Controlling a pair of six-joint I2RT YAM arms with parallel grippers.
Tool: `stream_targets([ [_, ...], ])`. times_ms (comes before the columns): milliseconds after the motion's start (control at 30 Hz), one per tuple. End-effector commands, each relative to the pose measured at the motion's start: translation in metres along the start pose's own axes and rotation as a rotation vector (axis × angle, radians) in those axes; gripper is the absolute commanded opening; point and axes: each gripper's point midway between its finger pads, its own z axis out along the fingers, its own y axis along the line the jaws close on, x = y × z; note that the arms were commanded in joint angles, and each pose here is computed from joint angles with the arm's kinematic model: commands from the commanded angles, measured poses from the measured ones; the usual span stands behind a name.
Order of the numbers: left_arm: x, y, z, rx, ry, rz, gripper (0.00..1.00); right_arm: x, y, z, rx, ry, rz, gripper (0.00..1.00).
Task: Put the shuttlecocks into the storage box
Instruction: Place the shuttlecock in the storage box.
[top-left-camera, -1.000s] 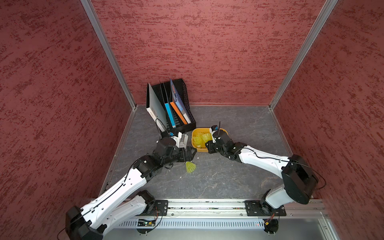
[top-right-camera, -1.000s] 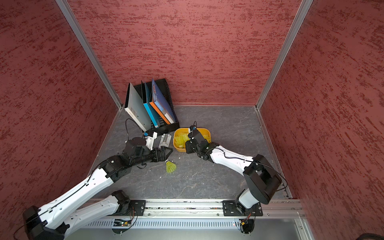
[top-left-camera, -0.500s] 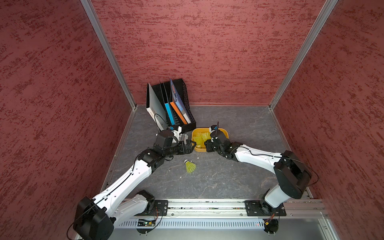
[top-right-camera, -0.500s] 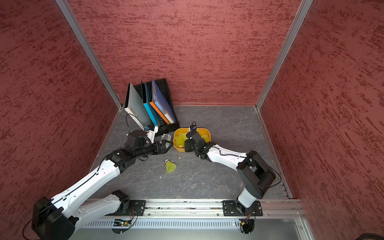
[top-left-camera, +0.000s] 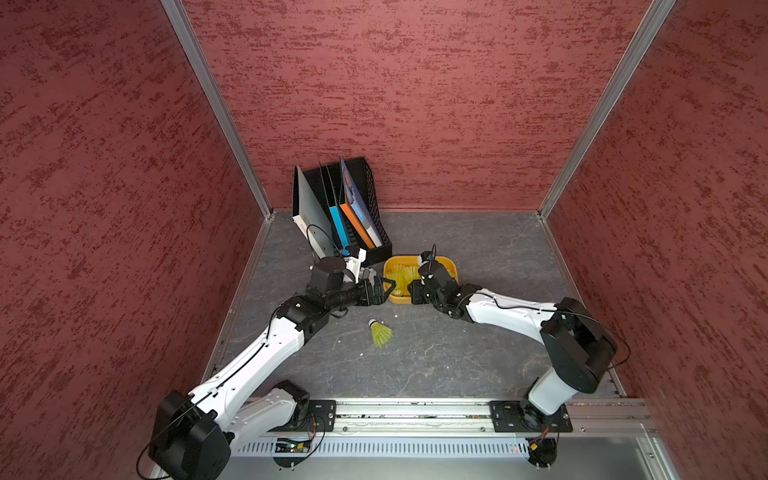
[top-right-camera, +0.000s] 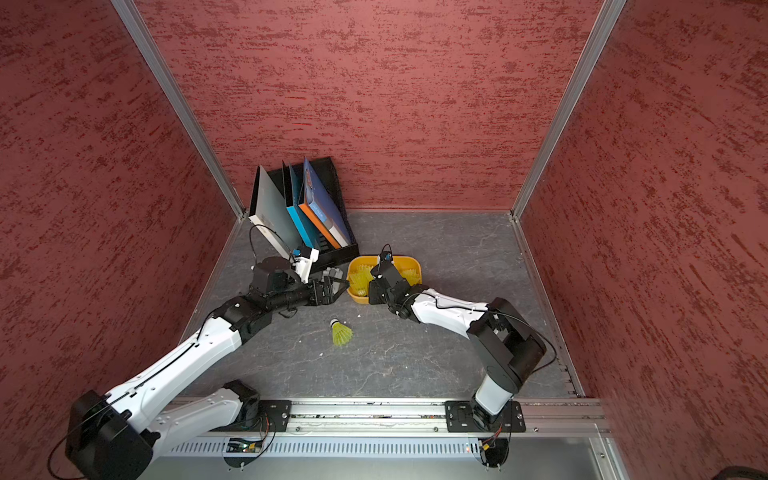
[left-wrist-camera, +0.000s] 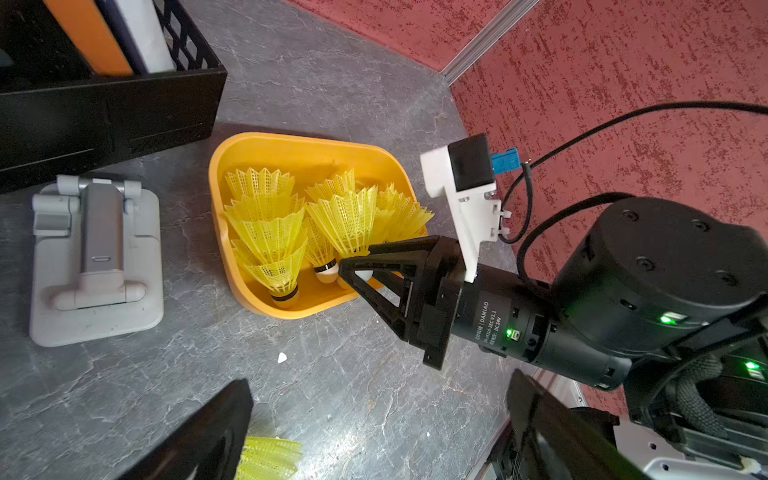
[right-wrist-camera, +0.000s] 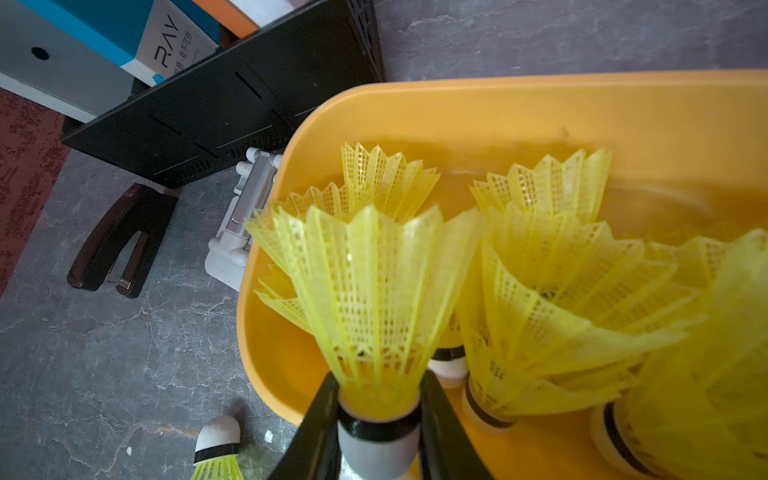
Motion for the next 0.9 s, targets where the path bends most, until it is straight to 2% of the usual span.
stream_targets([
  [0, -0.011, -0.008, -0.005, 0.023, -0.034, 0.029, 1.0, -0.012, 0.008, 0.0, -0.008, -0.023, 0.023, 0.27],
  [67, -0.012, -0.008, -0.005, 0.022, -0.035, 0.028, 1.0, -0.01, 0.007, 0.0, -0.002, -0.013, 0.025, 0.37],
  [267, -0.012, -0.007, -0.003, 0.023, -0.037, 0.027, 1.0, -0.011, 0.004, -0.008, 0.011, -0.01, 0.023, 0.5],
  [700, -0.011, -0.004, -0.002, 0.013, -0.034, 0.024, 1.0, -0.027, 0.007, -0.027, 0.023, -0.053, 0.003, 0.51],
  [867, -0.008, -0.001, -0.004, -0.012, -0.017, 0.016, 1.0, -0.035, 0.011, -0.042, 0.058, -0.074, -0.042, 0.59],
])
